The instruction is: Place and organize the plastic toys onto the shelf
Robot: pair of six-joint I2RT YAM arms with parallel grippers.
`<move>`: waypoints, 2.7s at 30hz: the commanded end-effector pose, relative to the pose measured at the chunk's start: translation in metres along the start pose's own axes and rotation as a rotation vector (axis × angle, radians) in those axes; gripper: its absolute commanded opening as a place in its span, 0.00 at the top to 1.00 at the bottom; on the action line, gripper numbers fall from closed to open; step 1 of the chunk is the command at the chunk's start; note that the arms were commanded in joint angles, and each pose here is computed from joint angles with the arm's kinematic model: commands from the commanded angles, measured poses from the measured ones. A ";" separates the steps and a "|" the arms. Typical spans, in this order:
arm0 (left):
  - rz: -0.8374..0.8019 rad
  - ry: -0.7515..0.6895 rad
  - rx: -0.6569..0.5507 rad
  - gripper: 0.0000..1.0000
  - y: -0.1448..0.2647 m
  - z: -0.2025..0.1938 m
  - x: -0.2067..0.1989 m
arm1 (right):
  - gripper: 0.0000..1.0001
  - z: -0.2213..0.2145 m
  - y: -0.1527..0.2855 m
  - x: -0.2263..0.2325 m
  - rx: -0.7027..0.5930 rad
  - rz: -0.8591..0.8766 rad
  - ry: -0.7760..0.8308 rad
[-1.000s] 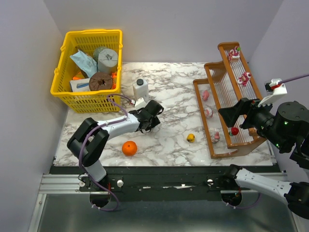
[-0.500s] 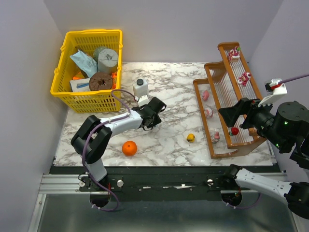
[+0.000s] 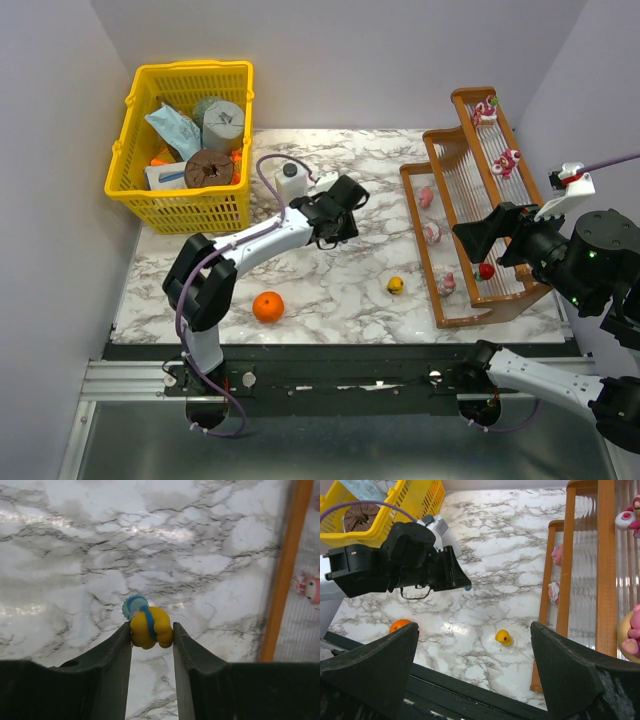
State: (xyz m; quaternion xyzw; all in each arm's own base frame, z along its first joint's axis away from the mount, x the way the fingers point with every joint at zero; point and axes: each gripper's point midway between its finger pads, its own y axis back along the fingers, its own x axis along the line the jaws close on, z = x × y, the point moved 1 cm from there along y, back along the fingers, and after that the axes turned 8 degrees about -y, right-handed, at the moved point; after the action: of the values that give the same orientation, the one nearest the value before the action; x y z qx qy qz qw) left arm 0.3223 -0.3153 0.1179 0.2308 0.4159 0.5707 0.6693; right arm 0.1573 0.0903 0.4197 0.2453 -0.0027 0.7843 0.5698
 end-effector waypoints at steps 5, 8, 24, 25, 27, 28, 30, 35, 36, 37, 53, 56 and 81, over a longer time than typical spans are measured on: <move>-0.148 -0.191 0.065 1.00 0.038 -0.009 -0.085 | 0.00 0.005 0.003 -0.005 -0.016 -0.027 0.001; -0.239 -0.207 0.077 1.00 0.057 -0.015 -0.124 | 0.00 0.006 0.004 -0.005 -0.019 -0.027 -0.001; -0.548 -0.224 0.047 1.00 0.108 -0.023 -0.247 | 0.00 0.003 0.010 -0.010 -0.029 -0.021 -0.008; -0.553 -0.220 0.039 1.00 0.107 -0.021 -0.250 | 0.00 0.003 0.010 -0.010 -0.029 -0.021 -0.009; -0.554 -0.215 0.032 1.00 0.103 -0.020 -0.255 | 0.00 0.002 0.012 -0.011 -0.028 -0.020 -0.011; -0.559 -0.213 0.024 1.00 0.101 -0.018 -0.259 | 0.00 0.001 0.012 -0.011 -0.026 -0.019 -0.011; -0.559 -0.213 0.011 1.00 0.098 -0.016 -0.263 | 0.00 0.000 0.012 -0.013 -0.024 -0.024 -0.013; -0.552 -0.209 -0.008 1.00 0.088 -0.013 -0.269 | 0.00 -0.001 0.015 -0.016 -0.028 -0.029 -0.022; -0.547 -0.211 -0.013 1.00 0.086 -0.013 -0.269 | 0.00 -0.002 0.015 -0.016 -0.026 -0.028 -0.021; -0.545 -0.211 -0.012 1.00 0.084 -0.014 -0.270 | 0.00 -0.002 0.015 -0.017 -0.028 -0.029 -0.023; -0.445 -0.243 -0.079 0.99 0.081 0.002 -0.244 | 0.00 -0.010 0.004 -0.014 0.029 -0.056 0.017; -0.383 -0.233 -0.063 0.99 0.076 0.004 -0.219 | 0.00 -0.017 -0.002 -0.016 0.072 -0.085 0.039; -0.030 -0.206 0.084 0.93 -0.005 -0.080 -0.002 | 0.10 -0.107 -0.070 0.026 0.329 0.069 0.071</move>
State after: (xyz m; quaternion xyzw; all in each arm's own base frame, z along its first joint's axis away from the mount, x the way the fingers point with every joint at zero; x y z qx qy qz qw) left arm 0.2509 -0.3263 0.0620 0.3632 0.3788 0.5155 0.6774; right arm 0.1732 0.1527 0.3069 0.3003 0.1781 0.7804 0.5187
